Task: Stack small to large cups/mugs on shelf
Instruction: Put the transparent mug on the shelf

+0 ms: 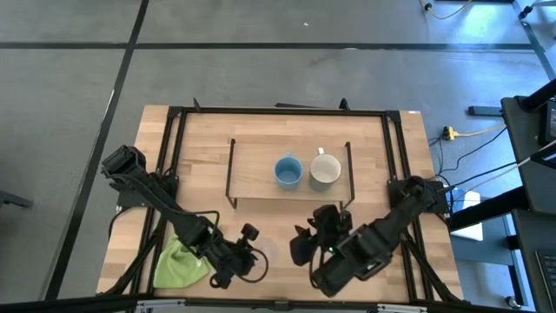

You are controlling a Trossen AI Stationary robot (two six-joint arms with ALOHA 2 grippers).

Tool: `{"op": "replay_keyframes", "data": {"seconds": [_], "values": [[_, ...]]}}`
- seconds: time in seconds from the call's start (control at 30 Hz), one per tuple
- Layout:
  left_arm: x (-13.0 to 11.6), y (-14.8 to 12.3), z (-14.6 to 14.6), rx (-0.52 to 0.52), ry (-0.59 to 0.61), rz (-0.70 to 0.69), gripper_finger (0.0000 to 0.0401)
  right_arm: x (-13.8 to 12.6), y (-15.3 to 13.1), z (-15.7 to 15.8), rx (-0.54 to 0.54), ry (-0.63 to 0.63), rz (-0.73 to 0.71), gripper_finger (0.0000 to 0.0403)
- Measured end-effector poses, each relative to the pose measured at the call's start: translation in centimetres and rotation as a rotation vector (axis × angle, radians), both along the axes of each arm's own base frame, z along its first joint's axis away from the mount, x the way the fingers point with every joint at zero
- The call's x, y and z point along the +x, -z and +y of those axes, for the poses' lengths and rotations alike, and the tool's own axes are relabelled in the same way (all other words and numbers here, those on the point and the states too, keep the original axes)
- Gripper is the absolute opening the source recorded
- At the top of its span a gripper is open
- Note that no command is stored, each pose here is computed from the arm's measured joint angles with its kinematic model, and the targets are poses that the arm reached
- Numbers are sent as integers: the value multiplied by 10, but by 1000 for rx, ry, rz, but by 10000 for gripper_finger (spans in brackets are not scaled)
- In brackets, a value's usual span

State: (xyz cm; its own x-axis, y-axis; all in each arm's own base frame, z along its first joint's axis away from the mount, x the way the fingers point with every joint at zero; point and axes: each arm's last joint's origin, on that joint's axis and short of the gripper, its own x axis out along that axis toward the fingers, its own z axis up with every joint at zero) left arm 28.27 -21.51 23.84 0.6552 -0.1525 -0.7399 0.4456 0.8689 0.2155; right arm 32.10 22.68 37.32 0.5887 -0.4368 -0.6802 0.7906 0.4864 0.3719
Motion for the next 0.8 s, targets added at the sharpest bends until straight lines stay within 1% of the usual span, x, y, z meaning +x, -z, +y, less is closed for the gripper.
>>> {"op": "replay_keyframes", "data": {"seconds": [0.17,0.27,0.37,0.47,0.57,0.67,0.8], "values": [[0,0,0,6,31,7,106,-6,2,9,11,-5,-5,206],[0,0,0,23,58,3,119,-8,5,13,14,-6,-3,206],[3,6,1,25,64,26,122,-12,5,17,16,-12,-11,206],[8,15,1,27,82,66,123,-17,4,24,1,7,-69,206],[14,22,0,56,84,101,123,-23,3,30,0,28,-127,206],[23,18,-1,58,73,104,123,-26,3,34,10,36,-146,206],[34,17,2,85,75,106,123,-27,3,34,14,39,-152,206]]}}
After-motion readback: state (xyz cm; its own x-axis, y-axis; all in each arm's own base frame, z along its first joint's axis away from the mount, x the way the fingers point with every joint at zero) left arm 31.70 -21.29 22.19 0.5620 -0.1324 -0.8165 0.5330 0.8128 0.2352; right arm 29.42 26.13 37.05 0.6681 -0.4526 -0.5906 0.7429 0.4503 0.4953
